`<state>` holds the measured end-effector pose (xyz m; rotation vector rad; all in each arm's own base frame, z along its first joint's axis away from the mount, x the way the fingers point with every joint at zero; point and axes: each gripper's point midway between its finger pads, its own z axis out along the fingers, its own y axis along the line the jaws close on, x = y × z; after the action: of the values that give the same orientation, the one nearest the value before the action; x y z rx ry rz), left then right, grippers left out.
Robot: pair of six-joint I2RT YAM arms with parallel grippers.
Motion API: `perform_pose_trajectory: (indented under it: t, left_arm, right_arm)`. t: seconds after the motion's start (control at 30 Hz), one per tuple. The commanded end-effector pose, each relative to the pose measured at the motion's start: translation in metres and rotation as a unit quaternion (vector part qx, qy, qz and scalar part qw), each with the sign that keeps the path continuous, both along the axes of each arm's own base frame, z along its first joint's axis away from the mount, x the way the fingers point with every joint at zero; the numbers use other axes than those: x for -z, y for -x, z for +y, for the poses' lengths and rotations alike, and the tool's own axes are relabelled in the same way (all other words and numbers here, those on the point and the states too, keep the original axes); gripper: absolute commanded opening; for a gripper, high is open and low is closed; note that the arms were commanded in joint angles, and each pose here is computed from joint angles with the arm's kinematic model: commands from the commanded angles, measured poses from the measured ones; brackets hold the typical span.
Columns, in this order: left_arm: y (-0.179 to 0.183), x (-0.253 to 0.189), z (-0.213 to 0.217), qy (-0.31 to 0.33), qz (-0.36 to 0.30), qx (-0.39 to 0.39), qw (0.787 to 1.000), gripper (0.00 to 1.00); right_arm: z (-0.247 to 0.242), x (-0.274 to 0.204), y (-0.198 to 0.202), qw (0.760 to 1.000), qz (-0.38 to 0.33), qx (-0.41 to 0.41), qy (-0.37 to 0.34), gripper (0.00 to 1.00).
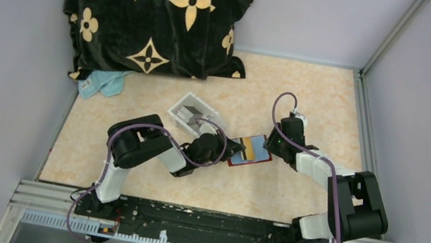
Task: Put the credit cards into the card holder
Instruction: Insert the credit card into the card holder.
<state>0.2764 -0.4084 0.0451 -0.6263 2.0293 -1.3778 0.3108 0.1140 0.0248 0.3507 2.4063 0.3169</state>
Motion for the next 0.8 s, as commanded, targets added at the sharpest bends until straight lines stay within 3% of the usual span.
perform_pose_trajectory:
  t: [0.0,0.4,0.57,0.77]
  left_arm:
    - [0.017,0.056,0.010,-0.069,0.060,0.020,0.996,0.00]
    - [0.021,0.068,0.001,-0.088,0.074,0.040,0.993,0.00]
    - [0.023,0.076,-0.005,-0.127,0.084,0.058,0.987,0.00]
    - [0.025,0.083,-0.002,-0.198,0.097,0.065,0.973,0.15]
  right_arm:
    - [-0.006,0.029,0.028,0.998,0.065,-0.008,0.023,0.42]
    - [-0.002,0.030,0.028,0.997,0.067,-0.012,0.023,0.42]
    - [0.000,0.029,0.028,0.997,0.066,-0.013,0.022,0.42]
    - [0.001,0.029,0.028,0.998,0.066,-0.016,0.020,0.42]
